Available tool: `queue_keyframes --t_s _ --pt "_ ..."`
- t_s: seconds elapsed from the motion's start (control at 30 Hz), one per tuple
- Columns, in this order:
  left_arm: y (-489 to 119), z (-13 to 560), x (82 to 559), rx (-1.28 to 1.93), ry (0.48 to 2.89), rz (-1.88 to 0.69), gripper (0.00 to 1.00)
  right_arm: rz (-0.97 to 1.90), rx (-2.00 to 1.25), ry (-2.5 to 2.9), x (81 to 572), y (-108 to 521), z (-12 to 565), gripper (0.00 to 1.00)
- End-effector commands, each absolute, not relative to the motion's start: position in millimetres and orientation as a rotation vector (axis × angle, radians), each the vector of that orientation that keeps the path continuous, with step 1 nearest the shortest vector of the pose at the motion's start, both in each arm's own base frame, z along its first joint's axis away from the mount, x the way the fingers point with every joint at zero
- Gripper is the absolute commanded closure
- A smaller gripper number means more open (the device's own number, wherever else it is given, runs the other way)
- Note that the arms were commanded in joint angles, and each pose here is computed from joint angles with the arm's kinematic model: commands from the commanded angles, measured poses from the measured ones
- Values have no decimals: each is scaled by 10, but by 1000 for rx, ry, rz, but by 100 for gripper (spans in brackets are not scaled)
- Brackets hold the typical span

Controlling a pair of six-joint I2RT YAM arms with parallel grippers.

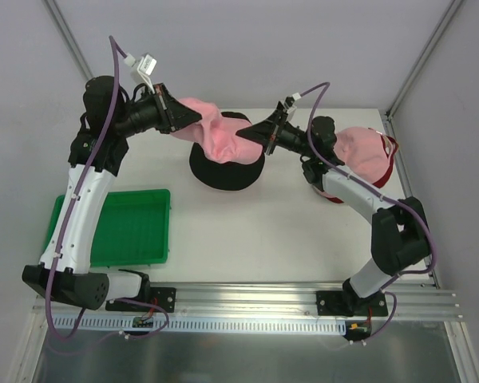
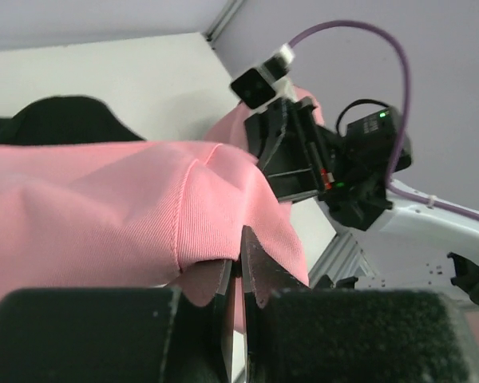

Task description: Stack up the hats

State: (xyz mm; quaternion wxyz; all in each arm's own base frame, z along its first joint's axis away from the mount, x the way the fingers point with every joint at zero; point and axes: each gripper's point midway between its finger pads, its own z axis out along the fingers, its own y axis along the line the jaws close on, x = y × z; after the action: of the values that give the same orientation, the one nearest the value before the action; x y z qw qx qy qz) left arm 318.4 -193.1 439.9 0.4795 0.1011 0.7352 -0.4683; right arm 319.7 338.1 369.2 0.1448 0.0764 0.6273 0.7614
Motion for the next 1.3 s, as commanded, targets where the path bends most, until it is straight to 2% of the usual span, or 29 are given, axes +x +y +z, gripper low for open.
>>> queue_keyframes --t_s 0.0,0.33,0.5,0.67,0.8,0.83,0.9,1.1,1.17,1.27 --pt "-1822 4331 3155 165 1805 -1091 100 2015 38 1778 3240 3338 3868 91" --pt "-1684 4026 3154 26 1936 -1012 100 1779 -116 1840 3503 3389 3920 93" --pt "-1633 3987 3099 2 1962 -982 100 1779 -217 1797 3397 3408 4091 94" --pt "-1541 4087 3016 -17 1934 -931 100 1648 -332 1775 3282 3357 4262 94" --pt "-1497 4118 3058 -51 1939 -900 99 1705 -299 1757 3351 3408 4441 99" --pt "-1493 4141 3085 -59 1938 -896 92 1724 -281 1754 3403 3456 4462 100" --pt "-1501 4158 3126 -62 1940 -898 88 1786 -213 1765 3428 3529 4497 100" --pt "-1486 4173 3307 -86 1942 -870 68 1870 -184 1684 3471 3790 4923 100" --pt "-1471 4176 3321 -84 1940 -855 56 1854 -149 1647 3570 3809 5030 100" --pt "-1403 4175 3364 -106 1930 -809 47 1899 -70 1595 3762 3871 5120 100"
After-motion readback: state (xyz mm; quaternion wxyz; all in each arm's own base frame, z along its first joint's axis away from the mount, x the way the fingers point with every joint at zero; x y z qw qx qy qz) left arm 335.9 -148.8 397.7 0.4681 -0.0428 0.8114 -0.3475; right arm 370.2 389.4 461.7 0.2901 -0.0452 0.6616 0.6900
